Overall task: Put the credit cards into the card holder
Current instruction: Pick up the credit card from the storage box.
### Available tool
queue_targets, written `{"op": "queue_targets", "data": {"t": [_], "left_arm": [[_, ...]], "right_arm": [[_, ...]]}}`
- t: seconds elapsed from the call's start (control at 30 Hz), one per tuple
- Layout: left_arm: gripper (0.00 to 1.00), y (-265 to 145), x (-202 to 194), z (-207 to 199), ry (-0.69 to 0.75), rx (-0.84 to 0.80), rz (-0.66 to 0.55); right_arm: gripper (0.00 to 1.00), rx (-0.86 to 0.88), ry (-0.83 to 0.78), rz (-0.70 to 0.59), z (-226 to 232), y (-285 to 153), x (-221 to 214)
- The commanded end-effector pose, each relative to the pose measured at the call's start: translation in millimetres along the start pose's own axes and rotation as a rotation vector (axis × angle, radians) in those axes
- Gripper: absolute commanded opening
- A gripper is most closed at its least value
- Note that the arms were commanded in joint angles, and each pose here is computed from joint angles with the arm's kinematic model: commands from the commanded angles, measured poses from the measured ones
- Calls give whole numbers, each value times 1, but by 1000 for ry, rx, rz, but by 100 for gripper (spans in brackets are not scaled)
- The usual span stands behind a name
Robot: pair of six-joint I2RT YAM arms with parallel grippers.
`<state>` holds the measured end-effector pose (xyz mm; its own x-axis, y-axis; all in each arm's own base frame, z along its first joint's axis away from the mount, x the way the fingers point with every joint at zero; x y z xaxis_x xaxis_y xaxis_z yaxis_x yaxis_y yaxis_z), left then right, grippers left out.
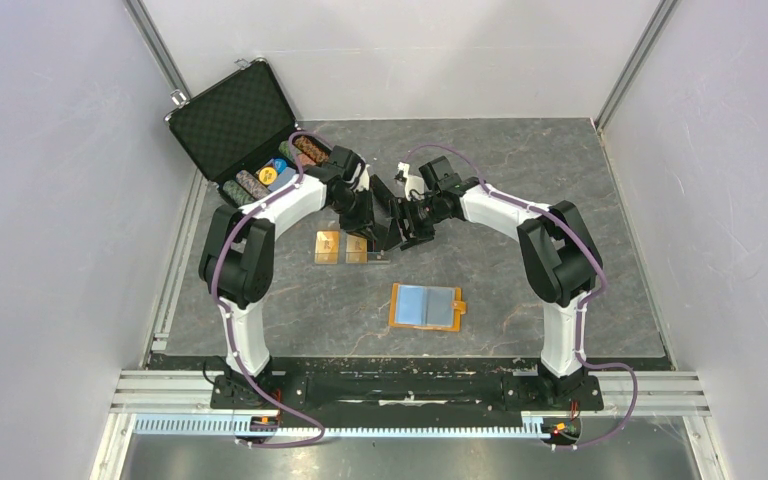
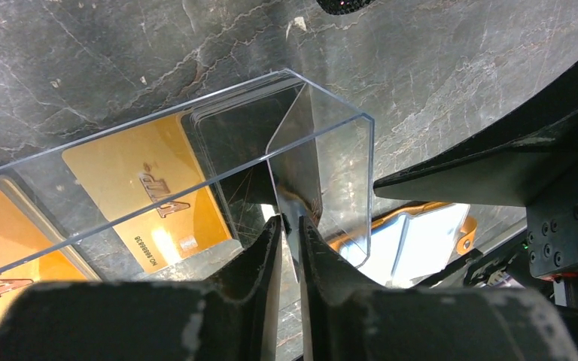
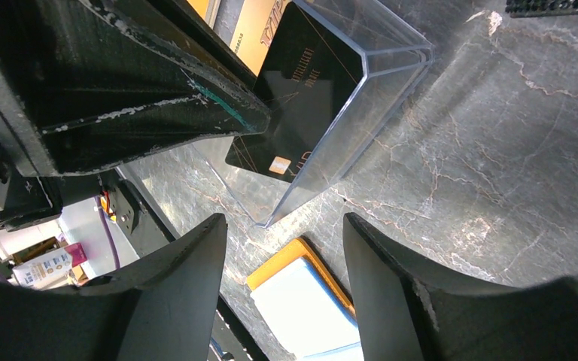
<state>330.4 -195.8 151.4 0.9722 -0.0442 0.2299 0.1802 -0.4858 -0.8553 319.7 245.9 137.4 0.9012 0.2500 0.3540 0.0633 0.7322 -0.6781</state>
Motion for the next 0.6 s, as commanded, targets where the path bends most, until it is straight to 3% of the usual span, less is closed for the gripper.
{"op": "queue_targets", "data": {"t": [0.0, 0.07, 0.57], "left_arm": [[13, 6, -2, -2, -25, -28, 16], [2, 3, -2, -3, -18, -28, 6], [2, -98, 0, -37, 76, -28, -301]], "right_arm": [[61, 2, -47, -57, 9, -16, 7], [61, -2, -50, -68, 10, -18, 9], [73, -34, -73, -223, 23, -73, 3]]}}
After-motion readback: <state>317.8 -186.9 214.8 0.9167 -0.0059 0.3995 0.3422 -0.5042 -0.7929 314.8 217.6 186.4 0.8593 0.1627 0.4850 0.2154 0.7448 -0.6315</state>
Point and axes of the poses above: each gripper's point midway between its finger pads, its own y axis out along the fingers, its own z axis along the line the jaws close on, x = y × z, the point moved 10 cm from there along -y, back along the fingers
